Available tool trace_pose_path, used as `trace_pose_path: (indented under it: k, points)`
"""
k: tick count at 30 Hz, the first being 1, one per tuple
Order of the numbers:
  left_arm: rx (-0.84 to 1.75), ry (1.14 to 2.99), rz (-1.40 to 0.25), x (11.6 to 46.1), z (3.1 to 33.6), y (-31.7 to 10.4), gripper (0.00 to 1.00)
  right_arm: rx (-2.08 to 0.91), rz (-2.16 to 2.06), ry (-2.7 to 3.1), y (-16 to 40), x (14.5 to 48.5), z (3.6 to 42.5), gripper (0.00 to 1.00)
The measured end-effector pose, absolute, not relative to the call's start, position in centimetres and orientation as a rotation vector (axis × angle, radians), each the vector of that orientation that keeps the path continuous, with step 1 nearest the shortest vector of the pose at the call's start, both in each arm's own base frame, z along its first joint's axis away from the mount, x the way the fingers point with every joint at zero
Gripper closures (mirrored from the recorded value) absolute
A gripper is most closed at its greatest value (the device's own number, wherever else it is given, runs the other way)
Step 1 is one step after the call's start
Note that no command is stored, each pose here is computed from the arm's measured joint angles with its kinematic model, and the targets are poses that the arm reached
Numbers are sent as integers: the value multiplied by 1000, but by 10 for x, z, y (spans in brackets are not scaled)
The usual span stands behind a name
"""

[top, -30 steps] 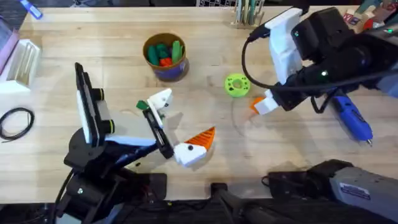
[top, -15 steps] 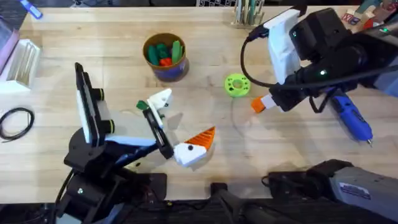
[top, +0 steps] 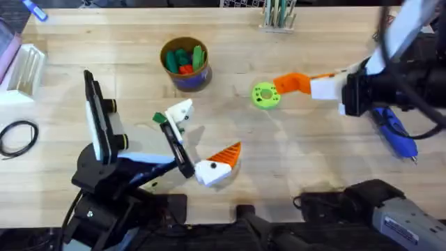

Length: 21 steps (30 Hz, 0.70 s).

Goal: Pick up the gripper from the table and insert it into the empty holder that is missing its gripper. Then pick up a screw, insert it into the mounting hole, and use the screwdriver to tighten it. Finally, clean up the table by picking up the vegetable and placing it into the bucket.

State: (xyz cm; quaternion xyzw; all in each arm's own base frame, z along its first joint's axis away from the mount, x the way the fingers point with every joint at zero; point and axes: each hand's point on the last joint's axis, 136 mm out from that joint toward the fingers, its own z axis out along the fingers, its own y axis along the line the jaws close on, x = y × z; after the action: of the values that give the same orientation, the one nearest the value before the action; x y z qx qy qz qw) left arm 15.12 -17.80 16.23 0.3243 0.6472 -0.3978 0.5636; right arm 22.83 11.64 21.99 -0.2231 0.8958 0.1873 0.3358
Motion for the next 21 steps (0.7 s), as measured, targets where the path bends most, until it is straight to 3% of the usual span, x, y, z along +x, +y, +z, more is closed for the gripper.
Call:
trace_pose_path:
  k: [3,7,11,21]
  points:
    - [763,1523,-936,151,162,-178,8,-506,737,2201,142,240,227,990]
    - [764,1523,-936,151,162,-178,8,-360,1113,2205,174,245,202,990]
    - [764,1523,-937,151,162,-178,8,-213,1450,2343,198,235,176,990]
    - [766,1522,-939,151,162,-178,8,-202,1972,2441,248,218,167,991]
